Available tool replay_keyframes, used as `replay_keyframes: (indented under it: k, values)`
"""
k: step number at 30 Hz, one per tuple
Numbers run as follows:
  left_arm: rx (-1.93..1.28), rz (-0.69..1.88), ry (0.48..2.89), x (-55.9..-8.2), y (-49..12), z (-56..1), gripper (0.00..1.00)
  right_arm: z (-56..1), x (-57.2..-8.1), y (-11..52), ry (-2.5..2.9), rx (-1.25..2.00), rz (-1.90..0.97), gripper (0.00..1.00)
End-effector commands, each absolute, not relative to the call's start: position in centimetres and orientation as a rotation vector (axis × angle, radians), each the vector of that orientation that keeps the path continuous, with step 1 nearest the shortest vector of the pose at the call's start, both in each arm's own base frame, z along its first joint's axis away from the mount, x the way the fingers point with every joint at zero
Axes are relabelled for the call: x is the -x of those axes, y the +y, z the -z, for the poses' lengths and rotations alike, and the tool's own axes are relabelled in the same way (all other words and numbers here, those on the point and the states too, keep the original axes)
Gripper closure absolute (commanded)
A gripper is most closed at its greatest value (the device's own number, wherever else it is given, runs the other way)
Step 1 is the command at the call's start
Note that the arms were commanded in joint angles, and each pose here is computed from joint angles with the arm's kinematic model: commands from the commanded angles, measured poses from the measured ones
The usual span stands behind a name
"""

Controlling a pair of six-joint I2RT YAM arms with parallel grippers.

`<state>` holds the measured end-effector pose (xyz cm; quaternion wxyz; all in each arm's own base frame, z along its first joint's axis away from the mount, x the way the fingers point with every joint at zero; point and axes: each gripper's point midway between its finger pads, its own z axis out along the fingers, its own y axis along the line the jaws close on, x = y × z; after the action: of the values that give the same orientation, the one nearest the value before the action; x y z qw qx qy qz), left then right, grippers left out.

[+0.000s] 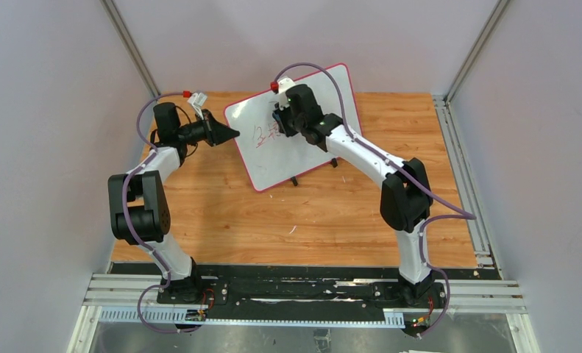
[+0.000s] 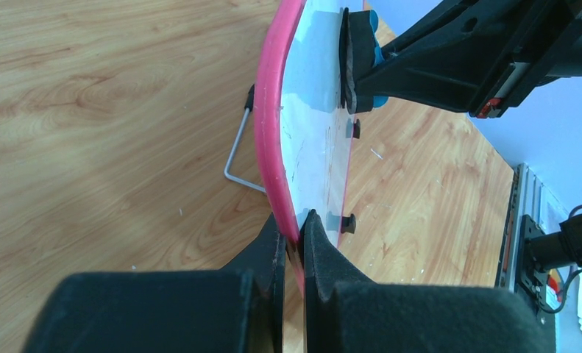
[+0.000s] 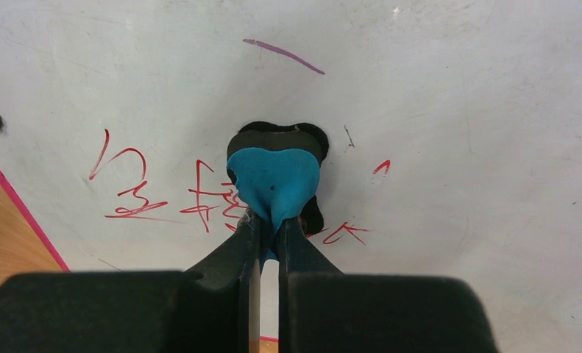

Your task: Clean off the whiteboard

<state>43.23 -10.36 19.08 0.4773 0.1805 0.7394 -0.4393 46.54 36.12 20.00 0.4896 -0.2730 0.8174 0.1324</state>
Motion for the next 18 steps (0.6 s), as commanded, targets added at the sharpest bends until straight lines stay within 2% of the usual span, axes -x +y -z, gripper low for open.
replay_keyframes:
  k: [1, 10, 18]
  values:
    - [-0.545, 0.934, 1.776, -43.6, -10.2, -17.8, 1.0, -18.8, -49.7, 31.5, 2.025, 0.604, -0.234, 0.99]
    - [-0.547, 0.929, 1.772, -43.7, -10.2, -18.0, 1.0, -20.7, -54.7, 21.4, 2.049, 0.399, -0.159, 0.99]
    - [-0.543, 0.928, 1.776, -43.7, -10.1, -17.8, 1.0, -20.5, -54.5, 21.8, 2.054, 0.382, -0.238, 0.99]
